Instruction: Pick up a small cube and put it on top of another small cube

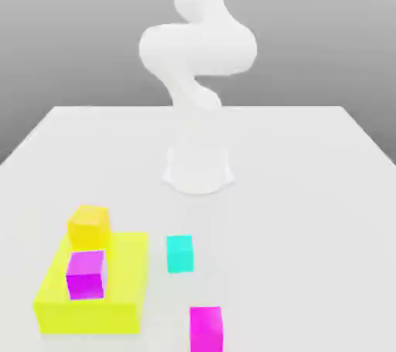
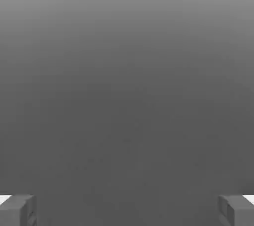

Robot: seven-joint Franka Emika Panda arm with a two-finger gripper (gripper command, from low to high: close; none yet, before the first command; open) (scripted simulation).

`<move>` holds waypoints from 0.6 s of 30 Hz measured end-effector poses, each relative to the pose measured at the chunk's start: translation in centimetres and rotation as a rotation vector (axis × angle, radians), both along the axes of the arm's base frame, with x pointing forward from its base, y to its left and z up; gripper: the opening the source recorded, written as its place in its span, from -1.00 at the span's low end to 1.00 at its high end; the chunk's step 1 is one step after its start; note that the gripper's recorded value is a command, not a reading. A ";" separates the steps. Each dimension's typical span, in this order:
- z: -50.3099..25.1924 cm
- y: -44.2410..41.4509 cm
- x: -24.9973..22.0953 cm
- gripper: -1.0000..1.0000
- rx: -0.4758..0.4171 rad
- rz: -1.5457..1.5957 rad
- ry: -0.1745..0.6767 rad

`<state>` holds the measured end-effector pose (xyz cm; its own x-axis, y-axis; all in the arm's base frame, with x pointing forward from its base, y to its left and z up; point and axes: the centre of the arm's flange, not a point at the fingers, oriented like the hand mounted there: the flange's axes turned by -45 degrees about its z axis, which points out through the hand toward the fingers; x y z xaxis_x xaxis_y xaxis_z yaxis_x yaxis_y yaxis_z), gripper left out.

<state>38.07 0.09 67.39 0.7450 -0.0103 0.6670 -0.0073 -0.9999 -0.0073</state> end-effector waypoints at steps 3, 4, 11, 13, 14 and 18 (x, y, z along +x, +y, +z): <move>-5.0 0.1 3.8 0.00 -0.003 0.005 0.087; -6.7 0.2 4.8 0.00 -0.004 0.006 0.115; -19.3 0.5 10.3 0.00 -0.010 0.018 0.310; -23.1 0.6 11.1 0.00 -0.011 0.022 0.365; -25.0 0.6 11.5 0.00 -0.012 0.023 0.393; -32.8 0.8 12.0 0.00 -0.015 0.031 0.503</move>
<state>50.05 0.91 34.64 0.9741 0.0240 0.2248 0.0237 -0.9997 0.0036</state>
